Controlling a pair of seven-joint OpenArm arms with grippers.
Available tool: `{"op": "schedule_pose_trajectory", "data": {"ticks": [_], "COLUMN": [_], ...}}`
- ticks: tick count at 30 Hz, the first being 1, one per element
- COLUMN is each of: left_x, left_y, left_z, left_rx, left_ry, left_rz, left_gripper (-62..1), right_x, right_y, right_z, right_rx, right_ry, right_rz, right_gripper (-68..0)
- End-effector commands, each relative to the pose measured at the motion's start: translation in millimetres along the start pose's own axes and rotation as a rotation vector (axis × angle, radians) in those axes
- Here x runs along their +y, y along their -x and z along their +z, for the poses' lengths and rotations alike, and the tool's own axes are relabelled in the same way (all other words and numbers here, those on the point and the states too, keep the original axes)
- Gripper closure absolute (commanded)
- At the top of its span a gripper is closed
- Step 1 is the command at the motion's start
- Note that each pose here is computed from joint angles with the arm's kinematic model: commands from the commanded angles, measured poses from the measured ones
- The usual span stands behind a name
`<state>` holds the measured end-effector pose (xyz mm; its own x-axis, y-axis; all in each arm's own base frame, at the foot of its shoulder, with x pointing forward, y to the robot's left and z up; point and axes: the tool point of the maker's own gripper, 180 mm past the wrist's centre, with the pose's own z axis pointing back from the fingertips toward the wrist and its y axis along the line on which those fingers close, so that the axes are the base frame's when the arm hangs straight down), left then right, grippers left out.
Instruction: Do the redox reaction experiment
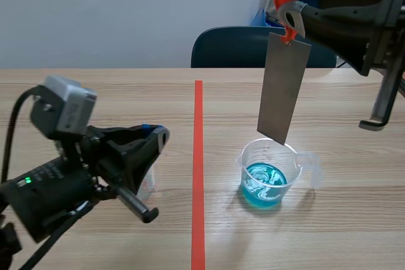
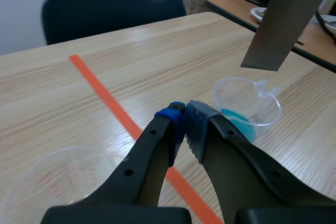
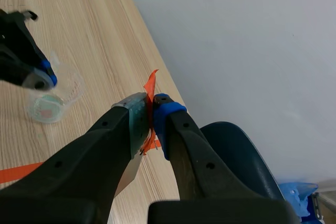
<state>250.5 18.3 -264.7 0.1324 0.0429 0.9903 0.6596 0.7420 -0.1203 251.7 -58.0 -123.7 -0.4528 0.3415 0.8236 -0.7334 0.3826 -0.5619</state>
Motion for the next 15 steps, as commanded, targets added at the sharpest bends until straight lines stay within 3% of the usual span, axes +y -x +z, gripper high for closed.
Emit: {"op": "schedule_pose_trajectory", "data": {"ticks": [1,15], "left_x": [-4.2,-39.3], "left_y": [-9.5,11.2], "left_z": [-10.4,-86.3], "left_rx": [-0.039,-0.029], "left_ry": [0.014,0.114], "left_rz": [0.008,0.038], "left_gripper": [-2.7,-2.7], "right_x": [-6.1,-6.1], "right_y": [-7.9,-7.8], "right_z": [0.4,0.4], "right_rx": [-0.029,-0.029], "right_ry": [0.016,0.016], "right_rz": [0.013,0.013], "right_gripper": [-0.7,-0.7]}}
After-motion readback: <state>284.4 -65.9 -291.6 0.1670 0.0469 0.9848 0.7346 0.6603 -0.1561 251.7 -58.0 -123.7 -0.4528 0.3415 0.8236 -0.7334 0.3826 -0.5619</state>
